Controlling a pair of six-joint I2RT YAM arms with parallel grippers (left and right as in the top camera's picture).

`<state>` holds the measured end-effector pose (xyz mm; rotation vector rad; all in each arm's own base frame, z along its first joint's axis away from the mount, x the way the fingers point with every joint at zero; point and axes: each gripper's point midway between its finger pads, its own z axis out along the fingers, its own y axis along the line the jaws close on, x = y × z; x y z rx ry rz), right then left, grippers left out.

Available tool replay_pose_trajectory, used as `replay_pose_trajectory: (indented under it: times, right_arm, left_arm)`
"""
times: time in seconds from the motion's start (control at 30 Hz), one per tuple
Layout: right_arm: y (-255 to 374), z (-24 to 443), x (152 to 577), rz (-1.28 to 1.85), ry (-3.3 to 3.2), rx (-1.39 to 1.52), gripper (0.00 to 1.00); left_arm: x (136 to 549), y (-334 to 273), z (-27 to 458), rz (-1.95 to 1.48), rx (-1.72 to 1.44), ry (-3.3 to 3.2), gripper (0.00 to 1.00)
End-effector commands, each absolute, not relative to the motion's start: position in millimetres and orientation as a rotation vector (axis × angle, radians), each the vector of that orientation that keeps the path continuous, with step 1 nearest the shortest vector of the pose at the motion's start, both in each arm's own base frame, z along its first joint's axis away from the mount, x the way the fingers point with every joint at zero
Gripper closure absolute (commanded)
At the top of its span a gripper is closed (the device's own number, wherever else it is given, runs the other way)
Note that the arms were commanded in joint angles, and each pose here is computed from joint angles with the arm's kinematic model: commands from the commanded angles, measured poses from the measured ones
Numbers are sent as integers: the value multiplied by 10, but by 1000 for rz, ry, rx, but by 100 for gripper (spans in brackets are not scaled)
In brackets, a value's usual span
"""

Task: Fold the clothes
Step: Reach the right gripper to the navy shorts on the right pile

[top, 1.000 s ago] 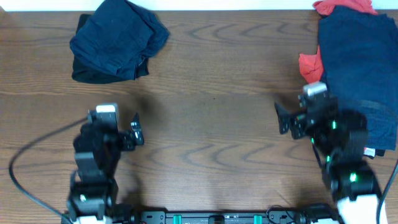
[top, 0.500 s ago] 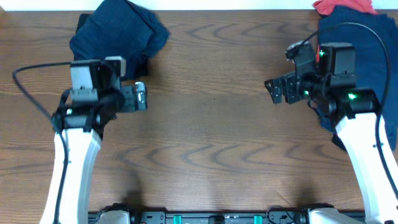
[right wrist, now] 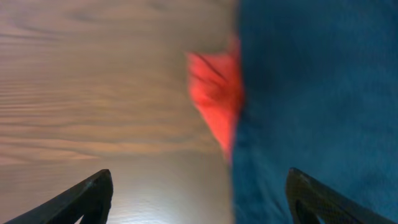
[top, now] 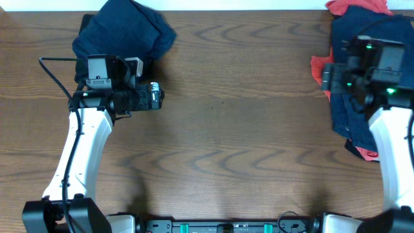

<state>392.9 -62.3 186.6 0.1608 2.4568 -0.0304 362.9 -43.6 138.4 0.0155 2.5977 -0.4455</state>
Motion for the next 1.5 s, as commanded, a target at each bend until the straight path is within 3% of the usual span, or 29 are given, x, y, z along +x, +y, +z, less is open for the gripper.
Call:
replay_pose_trajectory:
  times: [0.0, 0.13, 0.57, 0.93, 1.0, 1.17, 1.23, 1.47]
  right_arm:
    - [-924, 1669, 3875, -92, 2519, 301, 16]
    - [-1062, 1321, 3791, -125, 2631, 359, 26]
    - [-1319, 599, 3859, -294, 2770, 392, 41]
    - [-1444, 338, 3887, -380, 2808, 354, 45]
    - [-1474, 306, 3876, -387, 2813, 363, 53]
    - [-1594, 266, 3826, -402, 2819, 402, 87]
    - [-1627, 268, 3816, -403, 2816, 415, 96]
    - [-1563, 350, 3900, -338, 2788, 417, 99]
  left_arm:
    - [3659, -466, 1436, -458, 54, 2580, 2]
    - [3662, -506, 1441, -460, 74, 2577, 2]
    - [3663, -624, 1450, -456, 151, 2566, 1]
    - [3660, -624, 1446, -457, 150, 2567, 1]
    - [3658, -624, 1443, -457, 150, 2568, 1]
    - [3659, -623, 1440, -456, 150, 2569, 1]
    - [3659, -623, 1441, -456, 150, 2568, 2]
    - [3668, -623, 1446, -456, 151, 2564, 1]
